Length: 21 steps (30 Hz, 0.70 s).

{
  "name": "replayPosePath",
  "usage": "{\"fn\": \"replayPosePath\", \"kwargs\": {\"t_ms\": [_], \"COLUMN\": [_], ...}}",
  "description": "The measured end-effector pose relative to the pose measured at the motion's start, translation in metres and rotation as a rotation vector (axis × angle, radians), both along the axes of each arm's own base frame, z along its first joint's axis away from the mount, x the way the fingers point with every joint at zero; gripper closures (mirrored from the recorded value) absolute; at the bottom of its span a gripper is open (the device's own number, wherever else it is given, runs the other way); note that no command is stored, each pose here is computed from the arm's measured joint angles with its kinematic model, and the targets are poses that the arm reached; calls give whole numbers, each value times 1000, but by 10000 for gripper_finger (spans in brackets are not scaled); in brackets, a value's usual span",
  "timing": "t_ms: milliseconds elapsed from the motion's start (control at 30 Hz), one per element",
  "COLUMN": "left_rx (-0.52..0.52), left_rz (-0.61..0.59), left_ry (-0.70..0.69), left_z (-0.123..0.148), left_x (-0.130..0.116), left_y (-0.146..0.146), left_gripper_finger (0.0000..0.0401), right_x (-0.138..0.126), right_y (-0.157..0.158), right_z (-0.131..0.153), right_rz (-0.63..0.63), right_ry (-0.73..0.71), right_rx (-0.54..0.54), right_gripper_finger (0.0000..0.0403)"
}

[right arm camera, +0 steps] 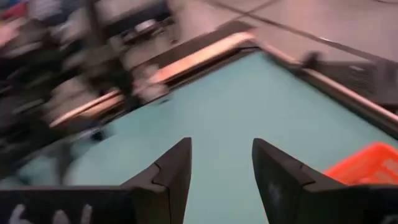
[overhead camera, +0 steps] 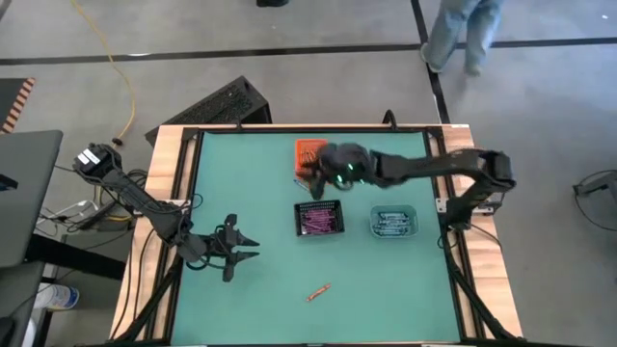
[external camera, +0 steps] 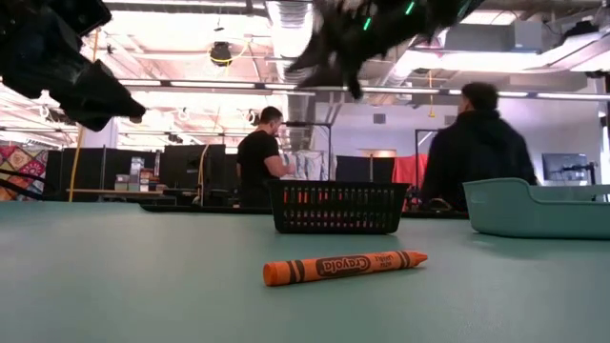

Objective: Sort crayons
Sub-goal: Put the blue crayon into the green bin

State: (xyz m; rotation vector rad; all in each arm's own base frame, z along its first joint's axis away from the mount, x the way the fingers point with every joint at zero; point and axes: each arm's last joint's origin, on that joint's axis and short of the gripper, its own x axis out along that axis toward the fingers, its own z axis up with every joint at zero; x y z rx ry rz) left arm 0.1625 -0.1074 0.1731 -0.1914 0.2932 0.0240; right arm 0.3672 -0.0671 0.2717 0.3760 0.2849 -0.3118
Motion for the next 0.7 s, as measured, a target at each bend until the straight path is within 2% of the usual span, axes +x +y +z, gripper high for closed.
{"fn": "replayPosePath", "kwargs": {"t_ms": [133, 233, 433, 500, 633, 700], "left_rx": [-10, -8, 49, 36, 4, 29], "left_rz": [24, 39, 104, 72, -78, -65], "left_ry": [43, 49, 34, 26, 0, 16], "left_z": [-5, -6, -5, -5, -6, -8], "left_x": [-2, -2, 2, 8, 22, 29], "left_y": [2, 2, 9, 10, 6, 7], "left_gripper_finger": [289, 289, 289, 289, 289, 289], "right_x": [-18, -29, -53, -60, -66, -65], "right_y": [55, 104, 204, 232, 269, 282], "right_z": [19, 15, -16, -28, -54, -64], "right_rz": [174, 277, 520, 604, 699, 725], "right_ry": [48, 99, 173, 199, 252, 272], "right_rx": [-91, -143, -204, -220, -250, -261], "right_gripper_finger": [227, 227, 227, 227, 227, 227]}}
